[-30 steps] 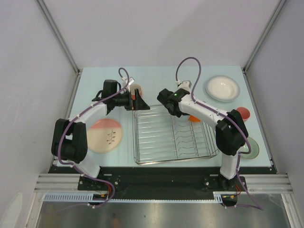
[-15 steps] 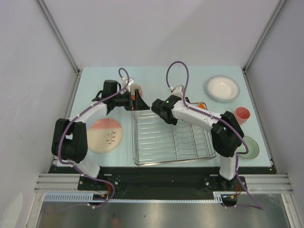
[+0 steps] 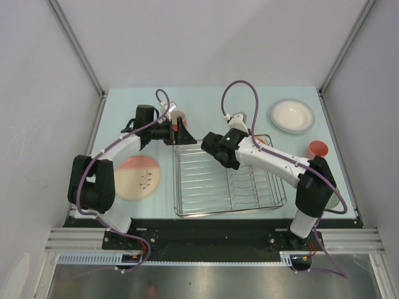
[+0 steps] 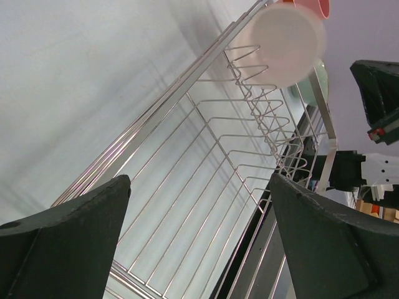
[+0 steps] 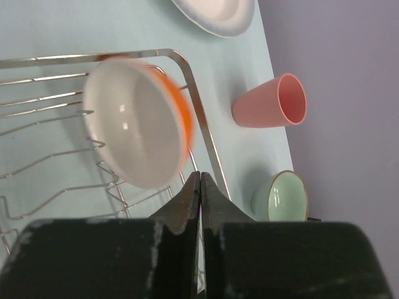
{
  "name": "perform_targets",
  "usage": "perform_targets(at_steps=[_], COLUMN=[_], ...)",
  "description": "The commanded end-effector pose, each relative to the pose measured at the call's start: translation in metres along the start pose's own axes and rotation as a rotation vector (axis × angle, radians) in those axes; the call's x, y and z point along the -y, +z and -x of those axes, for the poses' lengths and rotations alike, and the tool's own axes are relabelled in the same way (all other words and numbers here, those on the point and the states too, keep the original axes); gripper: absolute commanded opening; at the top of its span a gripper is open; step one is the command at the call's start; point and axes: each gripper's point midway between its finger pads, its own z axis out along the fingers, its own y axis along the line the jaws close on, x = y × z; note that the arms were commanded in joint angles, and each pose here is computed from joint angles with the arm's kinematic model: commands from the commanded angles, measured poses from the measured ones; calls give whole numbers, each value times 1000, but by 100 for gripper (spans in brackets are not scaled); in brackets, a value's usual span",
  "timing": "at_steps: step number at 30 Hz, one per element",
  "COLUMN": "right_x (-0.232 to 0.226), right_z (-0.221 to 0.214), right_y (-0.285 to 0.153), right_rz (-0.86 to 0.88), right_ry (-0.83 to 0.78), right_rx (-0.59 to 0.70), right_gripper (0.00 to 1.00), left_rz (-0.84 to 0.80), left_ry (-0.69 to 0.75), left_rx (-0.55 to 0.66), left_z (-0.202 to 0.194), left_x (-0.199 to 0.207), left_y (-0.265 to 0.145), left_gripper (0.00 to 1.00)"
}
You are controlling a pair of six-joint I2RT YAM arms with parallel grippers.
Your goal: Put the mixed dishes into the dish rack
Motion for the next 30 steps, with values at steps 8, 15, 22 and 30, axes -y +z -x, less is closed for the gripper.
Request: perform_targets(at_steps=[8, 15, 22, 30], right_x=[55, 45, 48, 36], right_z=[-28, -41, -59, -64], right_y=[-12, -3, 14, 30], right_rz=[-34, -62, -117, -77], right_ry=[-166, -133, -48, 22], right_rx=[-33, -71, -105, -121], right_gripper=[0, 35, 48, 47], left_rz=[4, 1, 3, -4], left_ry=[7, 6, -3, -8], left_rx=[28, 36, 31, 35], left_z=[7, 10, 9, 8], left_x=[-4, -3, -5, -3], left_y=[-1, -1, 0, 0], left_gripper=[100, 100, 100, 100])
